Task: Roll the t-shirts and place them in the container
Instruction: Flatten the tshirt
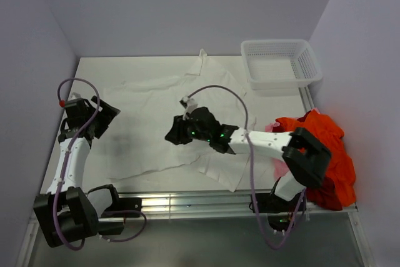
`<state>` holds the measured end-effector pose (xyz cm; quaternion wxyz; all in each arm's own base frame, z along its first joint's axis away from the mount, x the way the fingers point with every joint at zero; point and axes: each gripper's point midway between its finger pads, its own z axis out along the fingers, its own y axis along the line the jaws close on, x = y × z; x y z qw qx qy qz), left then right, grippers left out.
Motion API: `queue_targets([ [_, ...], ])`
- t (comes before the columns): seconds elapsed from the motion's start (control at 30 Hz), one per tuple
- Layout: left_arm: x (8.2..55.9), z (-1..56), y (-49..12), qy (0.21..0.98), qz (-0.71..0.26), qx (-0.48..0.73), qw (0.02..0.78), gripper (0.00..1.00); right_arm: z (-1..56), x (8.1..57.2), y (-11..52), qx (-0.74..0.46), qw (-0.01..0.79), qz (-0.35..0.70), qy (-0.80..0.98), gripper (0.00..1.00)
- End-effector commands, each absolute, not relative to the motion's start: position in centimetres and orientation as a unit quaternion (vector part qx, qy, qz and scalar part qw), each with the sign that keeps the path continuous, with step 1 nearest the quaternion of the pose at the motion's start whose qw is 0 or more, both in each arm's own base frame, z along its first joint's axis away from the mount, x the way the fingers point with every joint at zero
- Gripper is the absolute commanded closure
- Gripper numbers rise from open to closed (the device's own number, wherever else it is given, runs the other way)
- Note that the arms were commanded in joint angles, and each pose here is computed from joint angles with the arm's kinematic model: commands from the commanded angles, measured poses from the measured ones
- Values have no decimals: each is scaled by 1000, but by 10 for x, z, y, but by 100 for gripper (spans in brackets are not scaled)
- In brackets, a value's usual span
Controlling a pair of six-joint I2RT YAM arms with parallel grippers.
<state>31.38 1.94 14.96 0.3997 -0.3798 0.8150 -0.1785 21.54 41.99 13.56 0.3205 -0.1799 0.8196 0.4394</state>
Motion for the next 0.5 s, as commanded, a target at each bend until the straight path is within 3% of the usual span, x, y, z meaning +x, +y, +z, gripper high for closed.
queue_targets([
  [0.0,325,137,5,796,-217,-399,400,11,128,230,358,-108,353,351,861,56],
  [0.27,346,77,-16,815,-208,-419,343,12,106,239,217,47,389,221,893,65],
  [0.47,363,53,-4,829,-161,-423,328,12,83,265,156,124,383,157,902,93],
])
